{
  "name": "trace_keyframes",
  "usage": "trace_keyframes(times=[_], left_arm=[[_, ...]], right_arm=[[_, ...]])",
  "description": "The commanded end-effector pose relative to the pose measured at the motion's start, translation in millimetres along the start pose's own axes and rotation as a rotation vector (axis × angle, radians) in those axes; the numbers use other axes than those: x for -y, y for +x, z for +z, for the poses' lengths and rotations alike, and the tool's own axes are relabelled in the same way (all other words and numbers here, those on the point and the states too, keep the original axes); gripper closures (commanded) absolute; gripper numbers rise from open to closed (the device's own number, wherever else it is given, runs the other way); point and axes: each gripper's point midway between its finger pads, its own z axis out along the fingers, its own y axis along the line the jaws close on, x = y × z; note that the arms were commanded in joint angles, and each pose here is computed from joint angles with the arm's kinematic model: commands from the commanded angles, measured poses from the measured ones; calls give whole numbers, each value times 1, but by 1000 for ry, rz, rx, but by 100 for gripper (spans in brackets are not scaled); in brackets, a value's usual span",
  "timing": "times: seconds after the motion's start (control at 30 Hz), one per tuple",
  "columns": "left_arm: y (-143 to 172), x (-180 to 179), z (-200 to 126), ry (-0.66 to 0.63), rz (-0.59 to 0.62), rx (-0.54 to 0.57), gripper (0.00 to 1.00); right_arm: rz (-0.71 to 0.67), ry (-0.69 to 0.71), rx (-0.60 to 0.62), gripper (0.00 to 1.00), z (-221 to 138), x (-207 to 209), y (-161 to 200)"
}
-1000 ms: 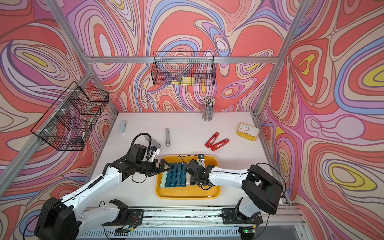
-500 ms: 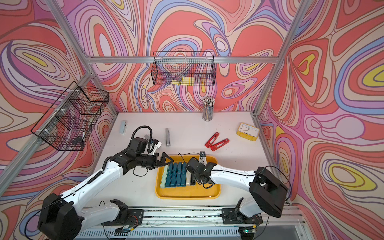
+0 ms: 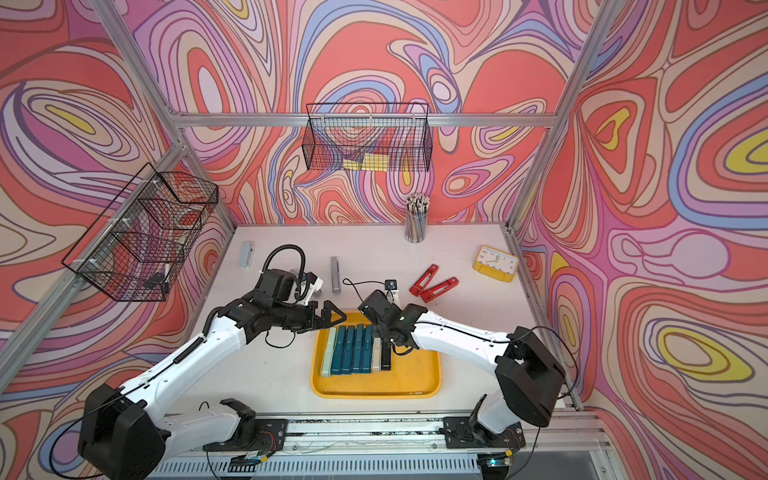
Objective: Put the pruning pliers into the storage box
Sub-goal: Place the pruning pliers in the storage box.
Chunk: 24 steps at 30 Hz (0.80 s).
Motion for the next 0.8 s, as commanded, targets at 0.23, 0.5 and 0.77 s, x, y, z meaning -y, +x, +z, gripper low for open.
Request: trace_keyframes(times=[0.23,0.5,0.77], left_arm=[[-25,-13,-16,-7,-25,51,1],[-44,-35,-28,19,-92,78,1],[-62,-51,-38,32,-137,116,1]], right_arm=[[-61,-59,7,65,10,-29,-31],[-78,-113,6,57,26,-51,-56],[-115,-185,-7,46,50,-84,-75]])
